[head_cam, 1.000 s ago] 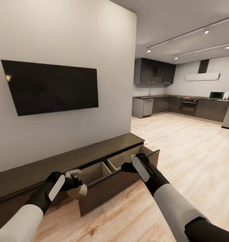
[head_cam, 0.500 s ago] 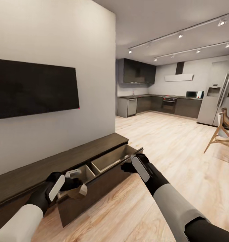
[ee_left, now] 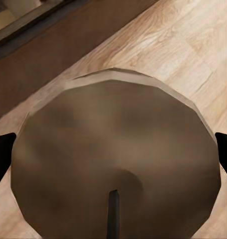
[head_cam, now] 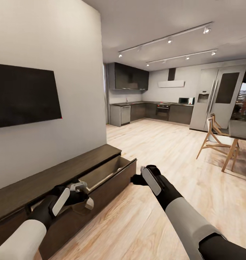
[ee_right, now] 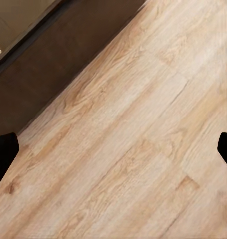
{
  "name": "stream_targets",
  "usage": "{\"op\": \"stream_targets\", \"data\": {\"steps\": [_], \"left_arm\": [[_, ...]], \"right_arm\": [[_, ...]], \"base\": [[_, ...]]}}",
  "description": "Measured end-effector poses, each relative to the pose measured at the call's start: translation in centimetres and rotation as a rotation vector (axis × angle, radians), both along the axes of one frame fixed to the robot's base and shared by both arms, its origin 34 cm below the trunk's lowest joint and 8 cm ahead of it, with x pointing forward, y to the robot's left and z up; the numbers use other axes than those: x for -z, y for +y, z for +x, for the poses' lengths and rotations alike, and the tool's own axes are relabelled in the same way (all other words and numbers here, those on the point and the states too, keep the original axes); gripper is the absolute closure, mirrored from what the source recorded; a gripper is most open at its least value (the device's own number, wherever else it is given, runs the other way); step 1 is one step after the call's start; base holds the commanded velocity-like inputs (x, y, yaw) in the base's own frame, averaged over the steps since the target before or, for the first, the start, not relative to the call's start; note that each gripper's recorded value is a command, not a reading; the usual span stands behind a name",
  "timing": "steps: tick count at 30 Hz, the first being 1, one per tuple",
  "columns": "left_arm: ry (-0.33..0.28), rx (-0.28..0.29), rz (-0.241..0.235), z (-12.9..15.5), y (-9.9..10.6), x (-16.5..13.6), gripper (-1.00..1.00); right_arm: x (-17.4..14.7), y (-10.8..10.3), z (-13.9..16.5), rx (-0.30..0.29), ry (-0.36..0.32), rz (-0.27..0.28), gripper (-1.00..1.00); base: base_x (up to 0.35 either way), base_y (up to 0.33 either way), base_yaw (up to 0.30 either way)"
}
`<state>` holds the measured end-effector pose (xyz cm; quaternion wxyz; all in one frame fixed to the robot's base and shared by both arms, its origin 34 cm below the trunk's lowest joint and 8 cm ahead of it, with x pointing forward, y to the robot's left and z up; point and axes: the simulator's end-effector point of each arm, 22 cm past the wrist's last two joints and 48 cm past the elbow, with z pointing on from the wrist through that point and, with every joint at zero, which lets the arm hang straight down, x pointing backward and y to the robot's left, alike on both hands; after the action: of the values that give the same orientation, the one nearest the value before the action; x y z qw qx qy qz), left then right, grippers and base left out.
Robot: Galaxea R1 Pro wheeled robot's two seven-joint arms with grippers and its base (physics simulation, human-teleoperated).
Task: Place each of the two pumpkins and all three candles from the living room inside a cabinet in the living room (use any cabinet), then make sure every cabinet is closed, and position the cauldron so it is next to a table in the living room.
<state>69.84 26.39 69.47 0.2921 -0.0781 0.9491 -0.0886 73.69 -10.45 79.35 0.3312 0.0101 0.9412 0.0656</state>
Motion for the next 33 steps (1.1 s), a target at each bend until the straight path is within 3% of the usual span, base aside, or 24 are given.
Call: {"op": "stream_targets", "data": {"steps": [12,33], "left_arm": [[-0.001,0.0,-0.001,0.0,0.0,0.0,1.0],[-0.001,0.009,-0.009,0.4,-0.9,-3.3,1.0]], "right_arm": [[-0.7,-0.2,0.4,0.001,-0.025,-0.008,-1.0],[-3.9,-0.1,0.7,0.0,-0.022,-0.002,-1.0]], "base": [[0.203,-0.203,-0.02],[0.006,-0.008,0.0]]}}
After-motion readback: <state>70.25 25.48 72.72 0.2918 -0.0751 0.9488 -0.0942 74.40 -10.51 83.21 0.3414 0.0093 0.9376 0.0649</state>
